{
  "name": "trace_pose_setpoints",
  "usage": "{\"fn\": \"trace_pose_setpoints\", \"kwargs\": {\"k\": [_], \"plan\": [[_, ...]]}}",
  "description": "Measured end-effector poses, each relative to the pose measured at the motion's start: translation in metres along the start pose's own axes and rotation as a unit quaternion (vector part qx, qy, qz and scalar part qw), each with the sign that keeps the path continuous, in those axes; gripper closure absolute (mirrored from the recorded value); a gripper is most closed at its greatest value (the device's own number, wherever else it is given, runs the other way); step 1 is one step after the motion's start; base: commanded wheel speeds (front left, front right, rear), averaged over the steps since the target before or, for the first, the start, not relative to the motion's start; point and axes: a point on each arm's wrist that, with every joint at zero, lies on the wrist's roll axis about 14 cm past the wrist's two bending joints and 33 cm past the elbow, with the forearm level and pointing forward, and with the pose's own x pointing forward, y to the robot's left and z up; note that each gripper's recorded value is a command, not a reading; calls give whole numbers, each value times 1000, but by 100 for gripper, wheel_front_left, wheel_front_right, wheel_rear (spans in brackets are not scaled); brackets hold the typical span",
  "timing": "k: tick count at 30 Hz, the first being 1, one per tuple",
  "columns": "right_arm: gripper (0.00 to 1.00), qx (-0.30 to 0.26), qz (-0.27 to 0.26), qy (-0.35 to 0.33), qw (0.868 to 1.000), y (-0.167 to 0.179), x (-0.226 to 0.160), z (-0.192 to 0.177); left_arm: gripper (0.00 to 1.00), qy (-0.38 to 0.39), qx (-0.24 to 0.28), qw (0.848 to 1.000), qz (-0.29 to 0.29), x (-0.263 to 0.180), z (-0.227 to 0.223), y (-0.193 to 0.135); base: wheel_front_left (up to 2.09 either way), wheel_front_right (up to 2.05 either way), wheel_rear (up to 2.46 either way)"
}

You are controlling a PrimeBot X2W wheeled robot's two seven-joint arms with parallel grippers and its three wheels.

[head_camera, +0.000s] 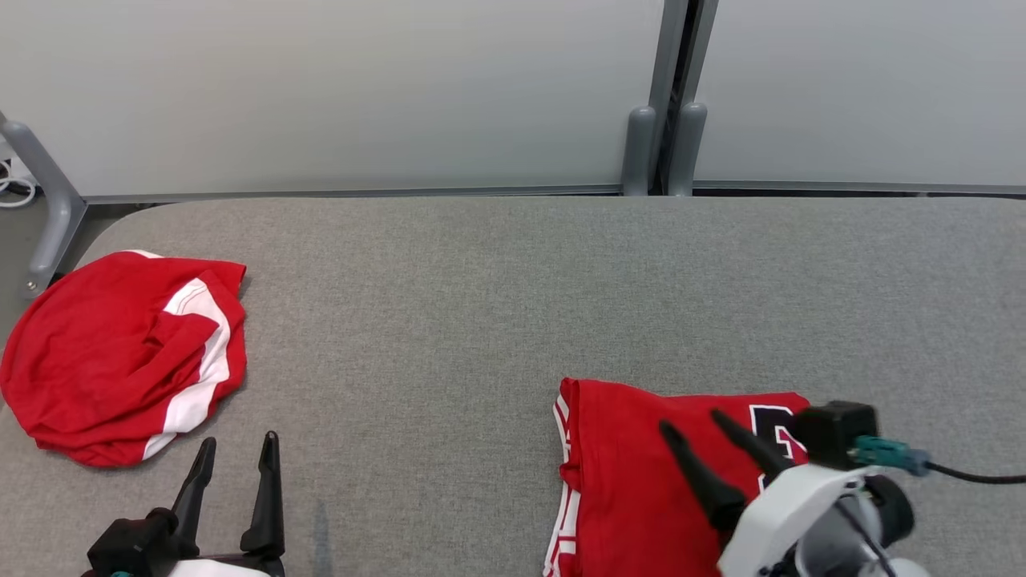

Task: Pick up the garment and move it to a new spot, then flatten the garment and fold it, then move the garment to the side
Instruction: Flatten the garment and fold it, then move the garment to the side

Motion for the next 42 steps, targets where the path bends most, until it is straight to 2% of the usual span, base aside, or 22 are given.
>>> {"fn": "trace_pose_setpoints", "kwargs": {"k": [3,7,13,21,27,35,42], "plan": [[0,-13,-58,-54,997,-34,-14,26,0,-10,-3,1000,2,0,6,0,0,0,0],[0,-36,-124,-127,983,-71,-38,59,0,-19,-6,1000,7,-4,11,3,0,0,0],[0,-86,-173,-190,963,-90,-64,81,0,-26,-6,1000,10,-14,14,5,0,0,0],[0,-130,-222,-174,951,-111,-83,64,0,-23,-1,1000,0,-20,13,2,0,0,0],[0,-114,-256,-164,946,-132,-98,47,0,-19,1,1000,-8,-19,10,-2,0,0,0],[0,-96,-262,-151,948,-138,-99,33,0,-9,0,1000,-6,-18,4,0,0,0,0],[0,-90,-250,-153,952,-132,-93,35,0,-10,0,1000,-2,-18,5,2,0,0,0]]}}
